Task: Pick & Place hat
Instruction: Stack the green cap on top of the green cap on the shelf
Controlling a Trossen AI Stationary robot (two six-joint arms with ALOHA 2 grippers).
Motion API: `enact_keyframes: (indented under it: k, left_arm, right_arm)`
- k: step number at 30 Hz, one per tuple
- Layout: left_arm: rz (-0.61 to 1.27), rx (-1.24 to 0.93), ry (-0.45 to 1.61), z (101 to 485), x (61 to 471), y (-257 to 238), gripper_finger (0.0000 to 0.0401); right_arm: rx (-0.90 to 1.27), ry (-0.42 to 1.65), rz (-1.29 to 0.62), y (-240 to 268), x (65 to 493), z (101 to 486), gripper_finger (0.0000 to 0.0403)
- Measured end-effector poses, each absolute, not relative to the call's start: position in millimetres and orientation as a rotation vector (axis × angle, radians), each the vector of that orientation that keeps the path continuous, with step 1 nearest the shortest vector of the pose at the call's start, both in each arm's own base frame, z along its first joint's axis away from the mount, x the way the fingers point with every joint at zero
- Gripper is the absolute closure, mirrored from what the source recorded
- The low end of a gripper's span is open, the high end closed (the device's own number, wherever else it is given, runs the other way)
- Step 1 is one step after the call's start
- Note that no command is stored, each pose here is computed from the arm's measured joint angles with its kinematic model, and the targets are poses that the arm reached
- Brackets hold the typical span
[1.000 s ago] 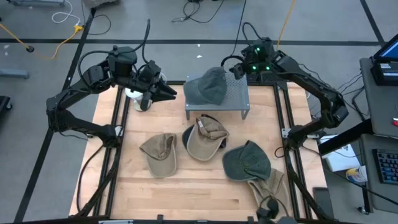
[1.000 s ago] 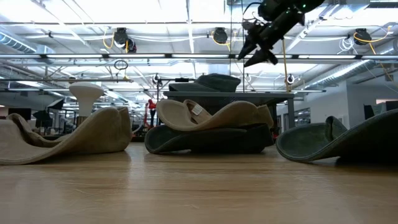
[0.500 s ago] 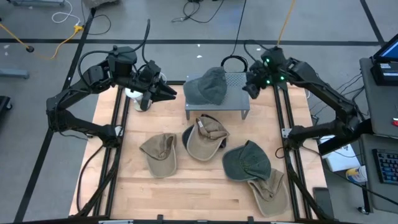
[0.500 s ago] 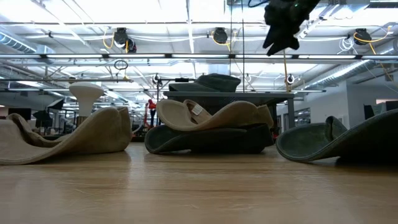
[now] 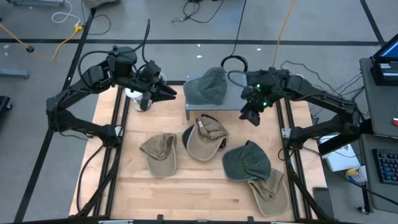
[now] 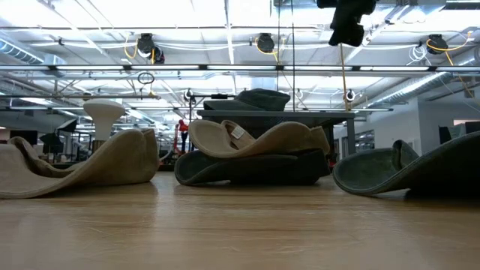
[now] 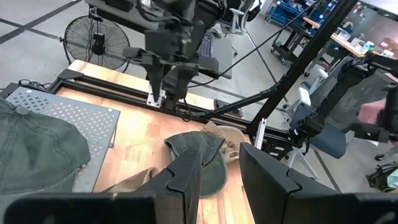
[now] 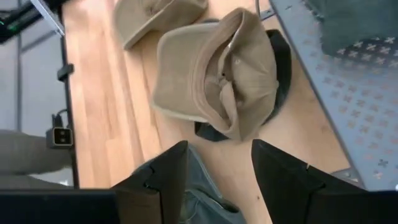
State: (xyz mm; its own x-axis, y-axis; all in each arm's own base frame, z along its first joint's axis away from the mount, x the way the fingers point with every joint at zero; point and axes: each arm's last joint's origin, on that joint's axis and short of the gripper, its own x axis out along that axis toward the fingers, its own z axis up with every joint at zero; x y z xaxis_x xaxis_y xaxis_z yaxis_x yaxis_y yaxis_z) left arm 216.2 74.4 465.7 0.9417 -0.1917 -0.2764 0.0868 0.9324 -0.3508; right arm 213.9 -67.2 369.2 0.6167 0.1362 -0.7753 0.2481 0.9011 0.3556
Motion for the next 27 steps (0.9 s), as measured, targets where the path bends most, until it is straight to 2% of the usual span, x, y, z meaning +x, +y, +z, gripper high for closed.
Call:
enact_keyframes:
  k: [8, 15, 20, 23, 27]
  left_arm:
    - [-0.146, -0.342, 0.313, 466, 216, 74, 0.0286]
    - [-0.16, -0.344, 0.323, 465, 217, 71, 0.0286]
    - [-0.175, -0.341, 0.326, 465, 218, 68, 0.0286]
    - [-0.185, -0.34, 0.327, 465, 219, 65, 0.0286]
    - [-0.198, -0.337, 0.33, 465, 220, 63, 0.0286]
  right_arm:
    - [0.401, 1.011, 0.044, -45, 236, 355, 0.0239]
    - [0.359, 1.095, 0.104, -35, 249, 341, 0.021]
    - [0.465, 1.144, 0.109, -21, 254, 337, 0.0186]
    - [0.486, 1.166, 0.141, -5, 254, 337, 0.0182]
    - [0.46, 1.201, 0.075, 22, 253, 336, 0.0186]
